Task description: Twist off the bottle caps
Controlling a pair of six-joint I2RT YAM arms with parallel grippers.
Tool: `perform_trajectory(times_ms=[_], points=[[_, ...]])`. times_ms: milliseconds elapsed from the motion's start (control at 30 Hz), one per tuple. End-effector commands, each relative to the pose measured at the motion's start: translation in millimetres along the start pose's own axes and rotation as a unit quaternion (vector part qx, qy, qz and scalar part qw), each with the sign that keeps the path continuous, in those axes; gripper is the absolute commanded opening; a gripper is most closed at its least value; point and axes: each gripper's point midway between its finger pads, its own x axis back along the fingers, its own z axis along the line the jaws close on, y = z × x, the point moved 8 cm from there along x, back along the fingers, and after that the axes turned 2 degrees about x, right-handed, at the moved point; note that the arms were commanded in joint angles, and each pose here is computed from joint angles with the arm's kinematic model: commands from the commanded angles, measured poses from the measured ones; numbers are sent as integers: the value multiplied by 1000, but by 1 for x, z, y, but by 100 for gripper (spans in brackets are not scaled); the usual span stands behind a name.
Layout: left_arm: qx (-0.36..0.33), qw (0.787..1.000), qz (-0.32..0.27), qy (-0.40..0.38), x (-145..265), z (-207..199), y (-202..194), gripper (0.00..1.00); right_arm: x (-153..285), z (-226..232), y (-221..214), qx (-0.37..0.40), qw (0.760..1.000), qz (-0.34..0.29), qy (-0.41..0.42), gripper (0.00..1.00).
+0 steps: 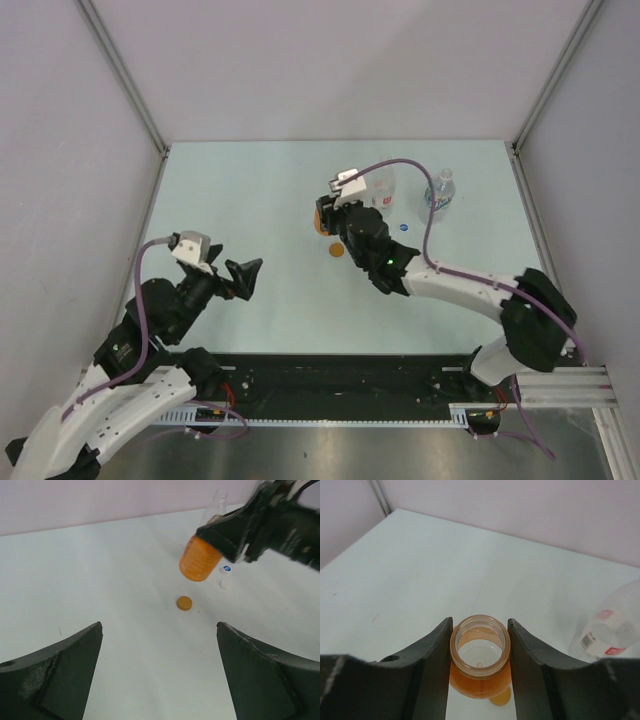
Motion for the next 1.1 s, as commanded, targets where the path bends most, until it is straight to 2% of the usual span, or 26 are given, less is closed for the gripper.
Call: perform_trajectory(times_ms=[0, 200, 600, 1067], points=[[14, 1000, -17, 15, 13, 7, 1, 100, -33, 10, 6, 15, 992, -115, -39, 0], [20, 1000, -18, 16, 22, 11, -2, 100, -73, 16, -30, 10, 990, -123, -75, 0], [25, 1000, -5, -6, 15, 3, -4, 100, -124, -2, -76, -13, 996, -49, -80, 0], [25, 999, 33, -29, -6, -8, -18, 100, -133, -13, -126, -7, 996, 39, -75, 0]])
